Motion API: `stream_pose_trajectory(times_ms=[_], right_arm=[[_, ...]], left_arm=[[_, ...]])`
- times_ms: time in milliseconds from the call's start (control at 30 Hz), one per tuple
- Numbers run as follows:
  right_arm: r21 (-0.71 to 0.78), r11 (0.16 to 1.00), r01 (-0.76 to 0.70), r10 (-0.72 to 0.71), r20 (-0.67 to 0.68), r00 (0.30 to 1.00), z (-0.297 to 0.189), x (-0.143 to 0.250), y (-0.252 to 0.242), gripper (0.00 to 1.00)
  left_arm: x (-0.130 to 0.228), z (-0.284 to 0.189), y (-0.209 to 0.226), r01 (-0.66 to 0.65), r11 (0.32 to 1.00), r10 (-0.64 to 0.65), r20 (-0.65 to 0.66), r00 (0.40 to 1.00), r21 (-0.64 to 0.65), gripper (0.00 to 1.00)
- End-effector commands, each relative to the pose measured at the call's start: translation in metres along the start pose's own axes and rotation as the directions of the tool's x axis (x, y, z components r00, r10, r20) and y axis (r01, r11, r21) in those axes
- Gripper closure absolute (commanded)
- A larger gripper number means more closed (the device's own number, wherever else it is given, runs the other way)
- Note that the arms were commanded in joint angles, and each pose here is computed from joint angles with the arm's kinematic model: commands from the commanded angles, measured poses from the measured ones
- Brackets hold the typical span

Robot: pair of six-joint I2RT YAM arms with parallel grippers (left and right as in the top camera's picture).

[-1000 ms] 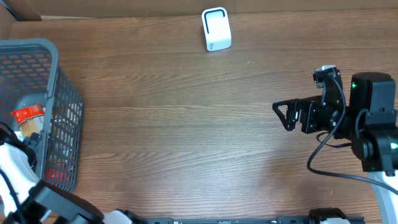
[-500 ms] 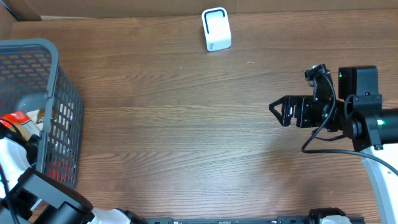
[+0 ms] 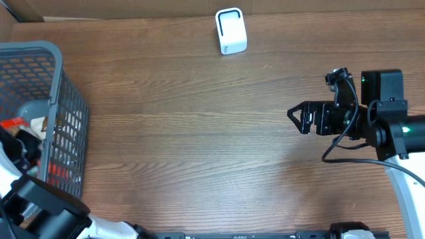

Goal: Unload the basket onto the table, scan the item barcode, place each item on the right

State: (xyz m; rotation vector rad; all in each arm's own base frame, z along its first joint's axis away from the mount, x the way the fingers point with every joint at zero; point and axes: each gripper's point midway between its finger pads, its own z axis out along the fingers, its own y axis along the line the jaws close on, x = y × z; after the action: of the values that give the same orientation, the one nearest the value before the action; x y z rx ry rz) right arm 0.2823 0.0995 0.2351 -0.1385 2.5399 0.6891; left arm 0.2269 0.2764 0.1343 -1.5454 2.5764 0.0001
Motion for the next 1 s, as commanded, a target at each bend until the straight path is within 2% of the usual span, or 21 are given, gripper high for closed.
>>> stream_pose_trajectory(times_ms=[0, 267, 467, 533, 600, 633, 700, 733, 767, 933, 967], right_arm=[[-0.004, 1.0, 0.023, -0.022, 0.023, 0.999, -0.004, -0.006, 0.005, 0.0], [-0.003, 1.0, 0.022, -0.022, 0.023, 1.0, -0.004, -0.006, 0.005, 0.0], [-0.004, 1.0, 0.022, -0.022, 0.023, 0.999, -0.004, -0.006, 0.005, 0.0], [-0.004, 1.0, 0.022, -0.022, 0.023, 0.999, -0.004, -0.006, 0.005, 0.0], [-0.004, 1.0, 0.022, -0.022, 0.023, 1.0, -0.004, -0.006, 0.005, 0.0], [-0.004, 1.0, 0.022, -0.022, 0.023, 0.999, -0.004, -0.006, 0.005, 0.0], [-0.004, 1.0, 0.022, -0.022, 0.023, 1.0, -0.004, -0.006, 0.005, 0.0], [-0.004, 1.0, 0.022, -0.022, 0.023, 0.999, -0.004, -0.006, 0.005, 0.0], [-0.004, 1.0, 0.022, -0.022, 0.023, 0.999, -0.004, -0.006, 0.005, 0.0], [-0.004, 1.0, 0.022, -0.022, 0.022, 1.0, -0.004, -0.006, 0.005, 0.0], [-0.004, 1.0, 0.022, -0.022, 0.022, 1.0, -0.004, -0.006, 0.005, 0.0]], left_arm=[[-0.043, -0.09, -0.045, -0.076, 0.985, 0.037, 0.237, 0.971, 0.157, 0.96], [-0.045, -0.212, -0.099, -0.274, 0.918, 0.11, 0.48, 0.87, 0.286, 0.96], [-0.014, -0.296, -0.118, -0.418, 0.864, 0.145, 0.656, 0.741, 0.281, 0.96], [-0.008, -0.314, -0.111, -0.412, 0.878, 0.134, 0.701, 0.701, 0.243, 0.96], [-0.01, -0.319, -0.097, -0.344, 0.913, 0.093, 0.712, 0.696, 0.217, 0.94], [-0.012, -0.317, -0.089, -0.292, 0.935, 0.066, 0.708, 0.703, 0.202, 0.83], [-0.016, -0.307, -0.075, -0.212, 0.963, 0.041, 0.686, 0.726, 0.167, 0.51], [-0.018, -0.299, -0.072, -0.194, 0.97, 0.046, 0.669, 0.742, 0.149, 0.39], [-0.02, -0.291, -0.071, -0.186, 0.972, 0.05, 0.652, 0.757, 0.142, 0.32], [-0.033, -0.228, -0.073, -0.165, 0.981, 0.089, 0.505, 0.858, 0.107, 0.29], [-0.037, -0.203, -0.072, -0.181, 0.98, 0.128, 0.45, 0.884, 0.076, 0.29]])
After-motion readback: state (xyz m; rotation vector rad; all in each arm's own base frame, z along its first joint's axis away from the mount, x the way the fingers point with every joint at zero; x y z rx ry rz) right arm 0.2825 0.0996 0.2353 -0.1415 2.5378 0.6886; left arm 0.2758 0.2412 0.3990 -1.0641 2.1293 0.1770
